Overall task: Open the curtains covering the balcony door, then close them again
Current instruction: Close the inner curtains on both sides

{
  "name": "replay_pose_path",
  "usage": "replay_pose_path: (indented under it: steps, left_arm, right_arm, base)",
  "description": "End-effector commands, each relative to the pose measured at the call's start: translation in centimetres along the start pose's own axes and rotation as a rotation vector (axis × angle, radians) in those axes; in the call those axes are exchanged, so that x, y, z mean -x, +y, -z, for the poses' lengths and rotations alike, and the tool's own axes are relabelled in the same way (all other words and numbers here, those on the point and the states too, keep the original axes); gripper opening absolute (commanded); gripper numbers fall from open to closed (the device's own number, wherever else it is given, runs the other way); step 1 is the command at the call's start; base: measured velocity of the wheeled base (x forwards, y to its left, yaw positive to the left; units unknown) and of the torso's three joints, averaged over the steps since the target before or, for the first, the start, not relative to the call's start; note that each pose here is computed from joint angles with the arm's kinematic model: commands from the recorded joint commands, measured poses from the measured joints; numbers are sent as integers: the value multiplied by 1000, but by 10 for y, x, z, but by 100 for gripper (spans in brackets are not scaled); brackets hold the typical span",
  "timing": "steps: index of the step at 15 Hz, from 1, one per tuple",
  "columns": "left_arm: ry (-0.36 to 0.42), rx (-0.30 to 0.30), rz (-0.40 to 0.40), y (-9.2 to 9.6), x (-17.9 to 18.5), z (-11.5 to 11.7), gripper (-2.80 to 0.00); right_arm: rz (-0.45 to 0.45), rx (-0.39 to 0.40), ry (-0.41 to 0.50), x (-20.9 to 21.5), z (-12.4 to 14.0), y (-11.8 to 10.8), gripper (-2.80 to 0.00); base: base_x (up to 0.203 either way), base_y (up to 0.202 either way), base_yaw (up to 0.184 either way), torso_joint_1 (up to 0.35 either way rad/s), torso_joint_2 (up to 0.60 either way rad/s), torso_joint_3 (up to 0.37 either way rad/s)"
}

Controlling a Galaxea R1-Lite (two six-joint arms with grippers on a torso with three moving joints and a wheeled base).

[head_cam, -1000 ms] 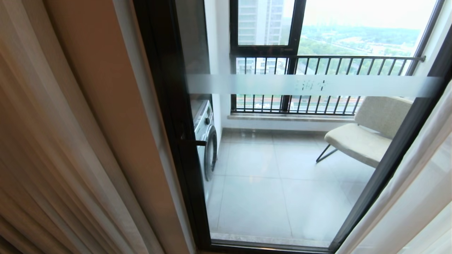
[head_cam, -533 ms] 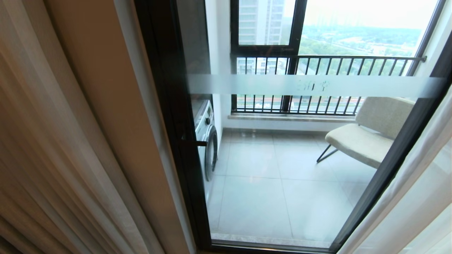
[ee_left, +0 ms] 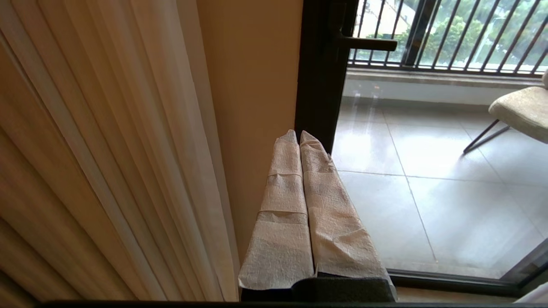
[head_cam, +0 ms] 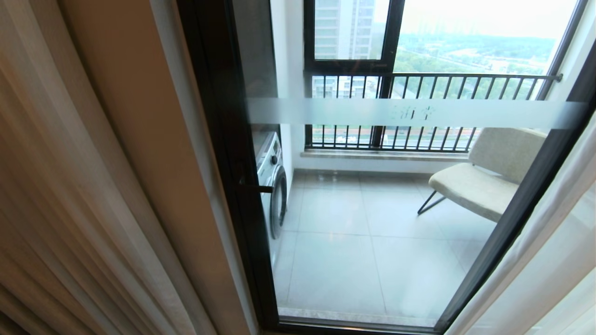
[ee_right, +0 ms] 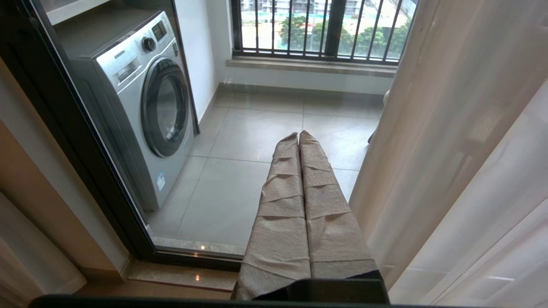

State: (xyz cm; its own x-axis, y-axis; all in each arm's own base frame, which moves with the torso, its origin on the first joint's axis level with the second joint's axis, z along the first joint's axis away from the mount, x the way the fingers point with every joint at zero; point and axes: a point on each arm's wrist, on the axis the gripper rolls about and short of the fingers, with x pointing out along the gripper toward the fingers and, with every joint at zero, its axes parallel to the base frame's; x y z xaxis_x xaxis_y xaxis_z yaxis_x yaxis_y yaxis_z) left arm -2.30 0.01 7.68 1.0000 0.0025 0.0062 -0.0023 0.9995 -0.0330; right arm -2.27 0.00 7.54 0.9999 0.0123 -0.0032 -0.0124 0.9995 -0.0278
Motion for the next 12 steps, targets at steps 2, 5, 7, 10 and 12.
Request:
replay_pose_path:
  steps: [2, 5, 7, 10, 12]
  left_arm:
    - [-36, 1, 27, -1, 7, -24, -280]
    - [-32, 2, 29, -2, 9, -57, -280]
    - [-8, 3, 14, -3, 0, -86, -280]
    - [12, 5, -74, -3, -24, -141, -280]
    - [17, 30, -163, -2, -51, -174, -280]
  right_arm:
    - [-1, 0, -1, 0, 0, 0, -280]
    - [0, 0, 0, 0, 0, 0, -280]
    - [0, 0, -1, 0, 0, 0, -280]
    - [0, 0, -2, 0, 0, 0, -280]
    - [-1, 0, 0, 0, 0, 0, -280]
  base:
    - [0, 0, 0, 0, 0, 0]
    - [0, 0, 0, 0, 0, 0]
    - [0, 0, 0, 0, 0, 0]
    - [0, 0, 0, 0, 0, 0]
    - [0, 0, 0, 0, 0, 0]
